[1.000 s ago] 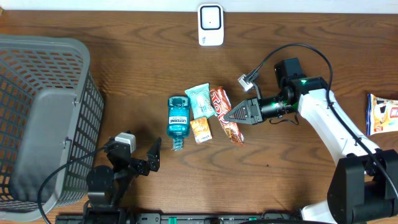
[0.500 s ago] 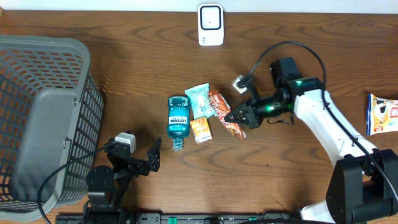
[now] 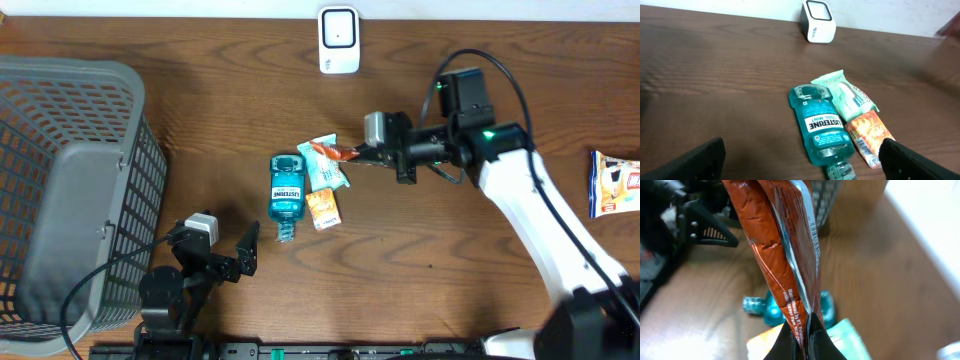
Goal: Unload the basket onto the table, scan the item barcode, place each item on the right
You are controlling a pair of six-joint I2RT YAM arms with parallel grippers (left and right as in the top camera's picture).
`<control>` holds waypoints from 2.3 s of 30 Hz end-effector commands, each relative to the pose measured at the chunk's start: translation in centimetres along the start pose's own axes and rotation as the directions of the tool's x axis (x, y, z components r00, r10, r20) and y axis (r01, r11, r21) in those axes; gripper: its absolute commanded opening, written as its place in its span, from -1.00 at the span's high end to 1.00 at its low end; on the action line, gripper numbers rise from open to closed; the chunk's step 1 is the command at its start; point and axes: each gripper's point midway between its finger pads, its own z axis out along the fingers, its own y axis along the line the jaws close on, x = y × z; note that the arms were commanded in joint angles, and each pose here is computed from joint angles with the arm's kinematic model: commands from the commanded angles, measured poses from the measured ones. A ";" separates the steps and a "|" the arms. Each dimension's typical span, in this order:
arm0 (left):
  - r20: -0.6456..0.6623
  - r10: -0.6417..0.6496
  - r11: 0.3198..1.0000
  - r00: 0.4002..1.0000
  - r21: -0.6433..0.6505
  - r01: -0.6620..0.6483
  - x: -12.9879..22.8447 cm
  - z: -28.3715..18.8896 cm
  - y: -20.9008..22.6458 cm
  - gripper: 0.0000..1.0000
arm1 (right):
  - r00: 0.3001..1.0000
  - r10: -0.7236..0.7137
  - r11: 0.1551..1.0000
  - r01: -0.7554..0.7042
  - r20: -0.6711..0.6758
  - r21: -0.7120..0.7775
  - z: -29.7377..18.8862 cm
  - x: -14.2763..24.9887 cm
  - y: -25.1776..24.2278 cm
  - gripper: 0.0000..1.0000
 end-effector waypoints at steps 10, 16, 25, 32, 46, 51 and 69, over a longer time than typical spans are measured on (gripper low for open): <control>-0.042 -0.013 1.000 0.999 0.003 0.013 1.3 0.1 0.1 -0.96 | 0.697 -0.714 0.692 0.717 -0.072 0.083 -5.8 -8.5 4.6 0.98; -0.042 -0.013 1.000 0.999 0.003 0.013 1.3 0.1 0.1 -0.96 | 0.611 -0.777 0.616 0.787 -0.152 0.021 -6.4 -7.9 6.2 0.99; -0.042 -0.013 1.000 0.999 0.003 0.013 1.3 0.1 0.1 -0.96 | 0.602 -0.784 0.610 0.793 -0.154 -0.004 -7.1 -8.4 8.5 0.98; -0.042 -0.013 1.000 0.999 0.003 0.013 1.3 0.1 0.1 -0.96 | 0.618 -0.772 0.627 0.779 -0.149 -0.016 -8.0 -8.9 10.8 0.98; -0.042 -0.013 1.000 0.999 0.003 0.013 1.3 0.1 0.1 -0.96 | 0.666 -0.735 0.675 0.736 -0.131 -0.050 -8.3 -8.5 12.7 0.98; -0.042 -0.013 1.000 0.999 0.003 0.013 1.3 0.1 0.1 -0.96 | 0.672 -0.729 0.682 0.730 -0.131 -0.049 -8.3 -8.5 12.7 0.98; -0.042 -0.013 1.000 0.999 0.003 0.013 1.3 0.1 0.1 -0.96 | 0.673 -0.728 0.683 0.729 -0.133 -0.049 -8.3 -8.4 12.7 0.98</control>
